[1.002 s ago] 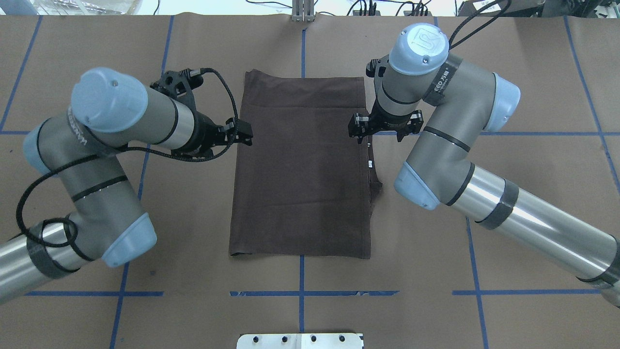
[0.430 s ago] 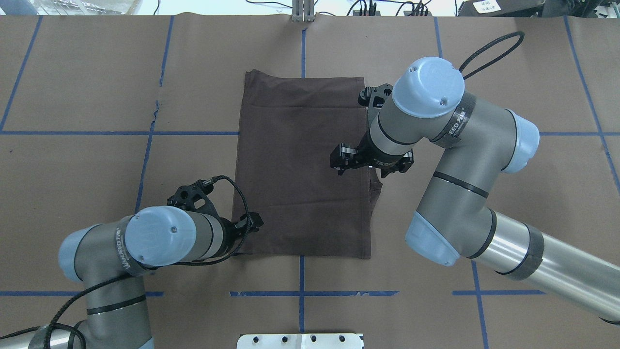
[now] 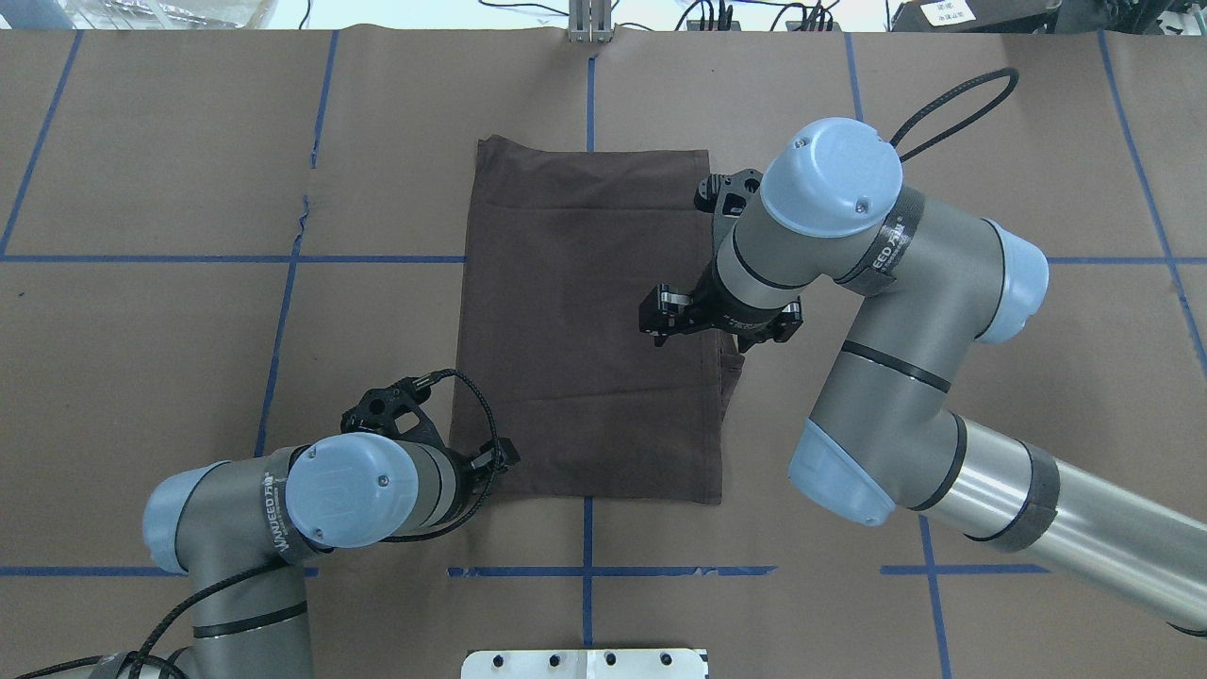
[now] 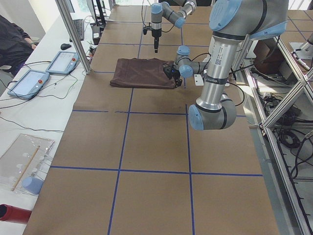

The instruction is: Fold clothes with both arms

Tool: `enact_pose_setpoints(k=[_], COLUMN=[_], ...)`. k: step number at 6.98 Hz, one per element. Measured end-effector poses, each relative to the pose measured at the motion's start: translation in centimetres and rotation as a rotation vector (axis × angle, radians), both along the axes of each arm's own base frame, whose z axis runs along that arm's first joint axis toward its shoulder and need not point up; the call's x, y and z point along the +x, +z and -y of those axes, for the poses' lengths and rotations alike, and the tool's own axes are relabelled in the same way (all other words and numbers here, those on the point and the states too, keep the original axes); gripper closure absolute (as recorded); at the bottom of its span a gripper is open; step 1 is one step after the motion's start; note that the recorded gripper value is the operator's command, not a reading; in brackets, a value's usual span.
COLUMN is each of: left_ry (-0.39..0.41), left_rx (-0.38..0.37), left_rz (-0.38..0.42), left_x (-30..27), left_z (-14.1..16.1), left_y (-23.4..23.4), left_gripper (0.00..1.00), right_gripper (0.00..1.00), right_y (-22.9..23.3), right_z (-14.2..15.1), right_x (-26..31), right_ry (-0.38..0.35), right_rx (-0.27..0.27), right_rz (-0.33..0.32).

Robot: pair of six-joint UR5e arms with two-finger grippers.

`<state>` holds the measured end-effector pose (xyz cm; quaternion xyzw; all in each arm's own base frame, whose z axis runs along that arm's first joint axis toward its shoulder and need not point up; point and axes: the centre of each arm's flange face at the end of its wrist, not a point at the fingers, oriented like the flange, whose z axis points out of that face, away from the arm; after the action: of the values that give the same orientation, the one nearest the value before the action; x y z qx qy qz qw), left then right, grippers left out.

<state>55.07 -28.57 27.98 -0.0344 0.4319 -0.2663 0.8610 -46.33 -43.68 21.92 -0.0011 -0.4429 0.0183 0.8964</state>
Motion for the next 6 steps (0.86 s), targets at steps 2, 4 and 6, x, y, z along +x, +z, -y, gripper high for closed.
enact_pose_setpoints(k=[2,4,6], left_ry=[-0.004,-0.006,-0.006], left_rx=[-0.001,-0.003,-0.006], left_rz=[0.01,0.018,0.029], left_x=[0.2,0.3,0.6], left_z=[0.2,0.3,0.4], left_y=[0.4,0.7,1.2], left_gripper=[0.13,0.14,0.18], right_gripper=[0.0,0.0,0.0], right_y=[0.0,0.1,0.1], right_z=[0.0,0.0,0.0], right_x=[0.0,0.0,0.0], right_ry=[0.002,0.002,0.003], right_rx=[0.001,0.0,0.0], right_rz=[-0.001,-0.002,-0.003])
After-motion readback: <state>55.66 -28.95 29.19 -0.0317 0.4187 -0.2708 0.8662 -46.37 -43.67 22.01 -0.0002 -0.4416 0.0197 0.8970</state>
